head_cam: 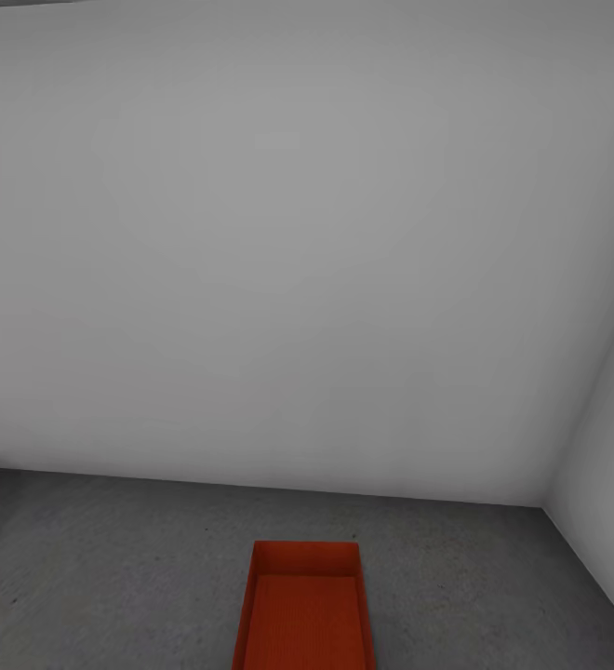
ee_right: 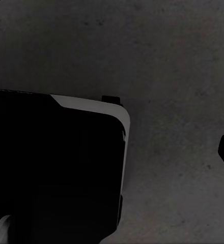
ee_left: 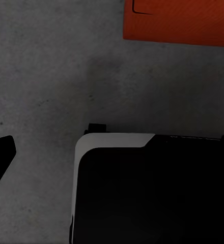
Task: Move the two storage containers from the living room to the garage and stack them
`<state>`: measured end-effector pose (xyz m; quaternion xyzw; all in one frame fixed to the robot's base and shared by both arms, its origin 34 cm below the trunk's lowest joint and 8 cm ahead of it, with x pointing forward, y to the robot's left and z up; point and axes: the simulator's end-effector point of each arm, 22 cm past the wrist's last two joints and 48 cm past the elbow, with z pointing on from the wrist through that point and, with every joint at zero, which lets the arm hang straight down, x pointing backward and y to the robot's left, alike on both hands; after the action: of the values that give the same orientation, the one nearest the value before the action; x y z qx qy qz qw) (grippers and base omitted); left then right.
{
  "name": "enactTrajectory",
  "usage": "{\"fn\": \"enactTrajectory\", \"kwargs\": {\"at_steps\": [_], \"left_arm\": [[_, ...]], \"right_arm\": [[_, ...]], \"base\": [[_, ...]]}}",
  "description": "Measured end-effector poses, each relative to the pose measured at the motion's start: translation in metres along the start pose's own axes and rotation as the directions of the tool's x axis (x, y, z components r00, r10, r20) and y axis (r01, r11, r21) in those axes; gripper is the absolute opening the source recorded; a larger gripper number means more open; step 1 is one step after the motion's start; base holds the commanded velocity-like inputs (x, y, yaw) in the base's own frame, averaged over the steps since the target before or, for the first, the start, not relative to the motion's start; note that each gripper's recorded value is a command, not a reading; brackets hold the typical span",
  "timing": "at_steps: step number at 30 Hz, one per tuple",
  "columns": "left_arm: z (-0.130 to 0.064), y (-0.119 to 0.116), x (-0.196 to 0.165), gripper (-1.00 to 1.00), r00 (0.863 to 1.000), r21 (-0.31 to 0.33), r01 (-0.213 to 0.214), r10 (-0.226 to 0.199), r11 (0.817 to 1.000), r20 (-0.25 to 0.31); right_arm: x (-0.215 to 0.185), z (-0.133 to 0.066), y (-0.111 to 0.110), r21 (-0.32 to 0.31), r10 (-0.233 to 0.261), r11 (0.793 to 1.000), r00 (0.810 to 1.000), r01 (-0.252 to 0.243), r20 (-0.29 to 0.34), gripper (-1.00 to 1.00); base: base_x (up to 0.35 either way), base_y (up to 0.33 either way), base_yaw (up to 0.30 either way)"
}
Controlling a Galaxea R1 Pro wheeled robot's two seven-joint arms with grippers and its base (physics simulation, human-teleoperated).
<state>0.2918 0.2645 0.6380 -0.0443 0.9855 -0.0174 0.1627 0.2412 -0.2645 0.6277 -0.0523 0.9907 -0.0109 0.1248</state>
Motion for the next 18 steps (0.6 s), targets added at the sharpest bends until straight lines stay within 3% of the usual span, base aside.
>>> {"fn": "enactTrajectory", "kwargs": {"at_steps": [18], "left_arm": [[0.0, 0.0, 0.0, 1.0, 1.0, 0.0, 0.0, 0.0, 1.0, 0.0]], "right_arm": [[-0.0001, 0.0, 0.0004, -0.001, 0.001, 1.0, 1.0, -0.001, 0.001, 1.0]], "base": [[0.0, 0.0, 0.0]]}}
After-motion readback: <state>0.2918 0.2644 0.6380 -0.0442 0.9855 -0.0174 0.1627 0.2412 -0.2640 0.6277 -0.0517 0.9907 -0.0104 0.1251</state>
